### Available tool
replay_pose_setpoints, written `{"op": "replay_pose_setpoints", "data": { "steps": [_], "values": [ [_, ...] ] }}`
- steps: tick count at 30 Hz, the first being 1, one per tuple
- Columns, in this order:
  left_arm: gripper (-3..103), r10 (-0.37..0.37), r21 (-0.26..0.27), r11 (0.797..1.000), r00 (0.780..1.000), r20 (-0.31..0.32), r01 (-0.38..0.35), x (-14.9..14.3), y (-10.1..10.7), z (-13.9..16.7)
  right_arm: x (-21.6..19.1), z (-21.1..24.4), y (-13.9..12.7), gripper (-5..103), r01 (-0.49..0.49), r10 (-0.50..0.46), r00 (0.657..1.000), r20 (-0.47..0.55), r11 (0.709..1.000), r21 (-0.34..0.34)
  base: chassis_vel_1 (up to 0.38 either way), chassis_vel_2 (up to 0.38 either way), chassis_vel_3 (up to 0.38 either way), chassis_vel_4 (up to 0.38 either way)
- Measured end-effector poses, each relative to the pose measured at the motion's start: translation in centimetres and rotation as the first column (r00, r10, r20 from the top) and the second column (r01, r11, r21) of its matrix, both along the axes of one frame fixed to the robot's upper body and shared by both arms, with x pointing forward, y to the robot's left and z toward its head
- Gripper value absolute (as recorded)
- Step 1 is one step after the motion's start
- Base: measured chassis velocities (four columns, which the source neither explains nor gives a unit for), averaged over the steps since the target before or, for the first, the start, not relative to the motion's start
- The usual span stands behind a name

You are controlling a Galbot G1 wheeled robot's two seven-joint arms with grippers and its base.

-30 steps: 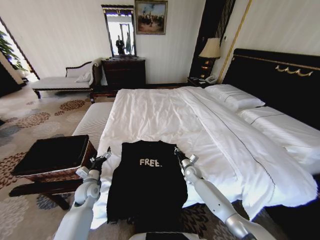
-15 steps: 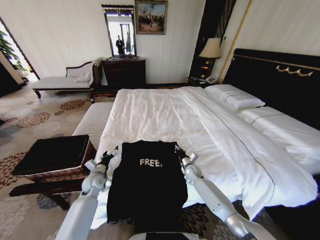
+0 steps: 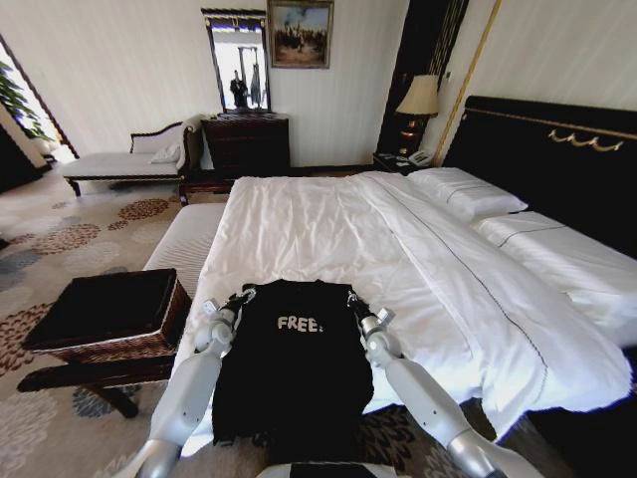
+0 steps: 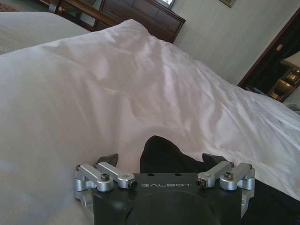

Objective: Fold the clothes on the bed and place them into the basket.

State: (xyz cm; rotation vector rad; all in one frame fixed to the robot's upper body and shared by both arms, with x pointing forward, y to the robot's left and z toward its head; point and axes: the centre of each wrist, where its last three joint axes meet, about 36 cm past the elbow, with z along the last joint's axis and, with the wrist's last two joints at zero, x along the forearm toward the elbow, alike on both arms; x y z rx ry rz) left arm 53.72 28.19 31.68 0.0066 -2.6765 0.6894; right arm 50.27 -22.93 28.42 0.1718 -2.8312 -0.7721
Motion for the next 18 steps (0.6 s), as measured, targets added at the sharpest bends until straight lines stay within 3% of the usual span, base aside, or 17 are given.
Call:
{"op": "replay_pose_setpoints", "data": {
  "steps": [7,10,12,13,16,18],
  "values": [
    [85,-0.008,-0.03,1.0,1.0,-0.001,0.008,1.0,-1.0,-0.7,-0.1,0.0,0.0,1,0.001,-0.001,1.0,0.006,1.0,-0.003,0.0,0.0,0.0,0.0],
    [70,-0.007,-0.039,0.999,1.0,0.001,0.007,1.3,-1.2,-0.9,-0.1,0.0,0.0,1,0.001,-0.001,1.0,0.007,1.0,-0.006,0.0,0.0,0.0,0.0],
    [53,-0.005,-0.049,0.999,1.0,0.009,0.005,1.8,-1.4,-1.0,-0.2,-0.1,0.1,1,0.003,-0.003,1.0,0.009,1.0,-0.01,0.0,0.0,0.0,0.0],
    [53,-0.005,-0.049,0.999,1.0,0.009,0.005,1.8,-1.4,-1.0,-0.2,-0.1,0.1,1,0.003,-0.003,1.0,0.009,1.0,-0.01,0.0,0.0,0.0,0.0],
    [36,0.004,-0.084,0.996,1.0,0.022,-0.003,2.3,-1.6,-0.4,-0.1,0.0,-0.1,1,0.014,-0.013,1.0,0.015,1.0,-0.01,0.0,0.0,0.0,0.0],
    [31,0.005,-0.088,0.996,1.0,0.025,-0.003,2.4,-1.6,-0.3,0.1,0.2,-0.1,1,0.018,-0.018,1.0,0.019,1.0,-0.011,0.0,0.0,0.0,0.0]
  ]
}}
